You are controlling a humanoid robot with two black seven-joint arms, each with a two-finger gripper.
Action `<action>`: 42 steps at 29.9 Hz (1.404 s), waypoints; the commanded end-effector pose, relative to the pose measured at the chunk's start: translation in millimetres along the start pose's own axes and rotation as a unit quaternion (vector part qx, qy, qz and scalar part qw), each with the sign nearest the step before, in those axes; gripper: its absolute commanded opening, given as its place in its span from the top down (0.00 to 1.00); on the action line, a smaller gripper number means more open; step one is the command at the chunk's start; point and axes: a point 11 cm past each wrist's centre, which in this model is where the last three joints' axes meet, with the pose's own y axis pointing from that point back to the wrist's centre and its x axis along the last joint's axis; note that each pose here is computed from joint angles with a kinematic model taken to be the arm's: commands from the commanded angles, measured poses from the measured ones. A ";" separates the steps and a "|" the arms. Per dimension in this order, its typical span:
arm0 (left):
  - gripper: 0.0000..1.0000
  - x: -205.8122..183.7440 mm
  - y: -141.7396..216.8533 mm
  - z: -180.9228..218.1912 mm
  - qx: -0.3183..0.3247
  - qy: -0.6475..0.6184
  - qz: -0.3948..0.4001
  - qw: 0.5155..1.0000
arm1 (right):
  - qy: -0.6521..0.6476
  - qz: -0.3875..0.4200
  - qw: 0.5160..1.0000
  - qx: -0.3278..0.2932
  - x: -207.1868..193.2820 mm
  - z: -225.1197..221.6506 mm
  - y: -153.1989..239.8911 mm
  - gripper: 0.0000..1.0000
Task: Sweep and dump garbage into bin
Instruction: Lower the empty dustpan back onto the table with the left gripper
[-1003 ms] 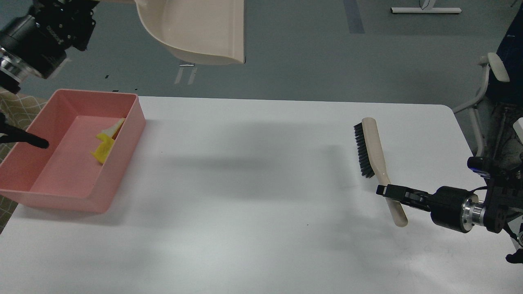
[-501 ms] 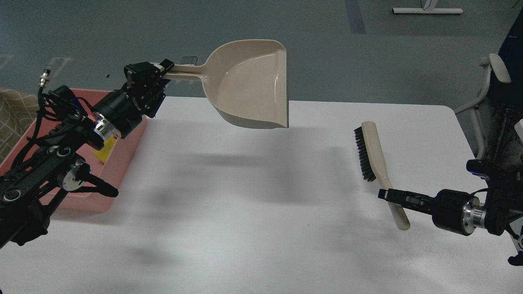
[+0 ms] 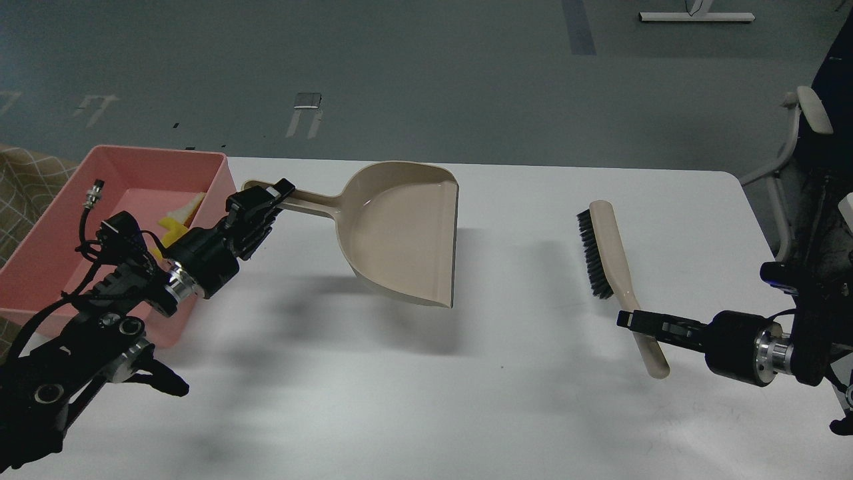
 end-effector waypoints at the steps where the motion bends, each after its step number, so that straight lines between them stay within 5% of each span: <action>1: 1.00 -11.2 -1.5 -3.6 0.000 -0.009 -0.004 1.000 | 0.000 0.000 1.000 0.000 -0.1 -0.3 -0.1 1.00; 10: 1.00 -44.3 -10.3 -11.9 0.003 -0.057 -0.027 0.998 | 0.000 -0.002 1.000 -0.003 1.5 2.5 5.5 1.00; 29: 1.00 -40.5 -8.3 -29.9 0.031 -0.063 -0.004 0.998 | -0.002 -0.023 1.000 0.000 -3.5 1.4 7.5 1.00; 31: 0.73 -42.4 -9.4 -29.5 0.029 -0.061 -0.003 0.998 | -0.002 -0.022 1.000 0.000 -3.1 1.4 7.6 1.00; 32: 0.73 -42.4 -9.5 -29.5 0.029 -0.061 -0.003 0.998 | -0.002 -0.022 1.000 0.000 -3.1 1.4 7.6 1.00; 36: 0.23 -43.7 -10.3 -29.2 0.028 -0.058 -0.002 0.998 | -0.003 -0.022 1.000 0.001 -3.0 1.2 7.6 1.00; 42: 0.02 -43.7 -9.6 -28.9 0.025 -0.052 -0.003 0.998 | -0.003 -0.023 1.000 0.002 -3.4 0.8 7.2 1.00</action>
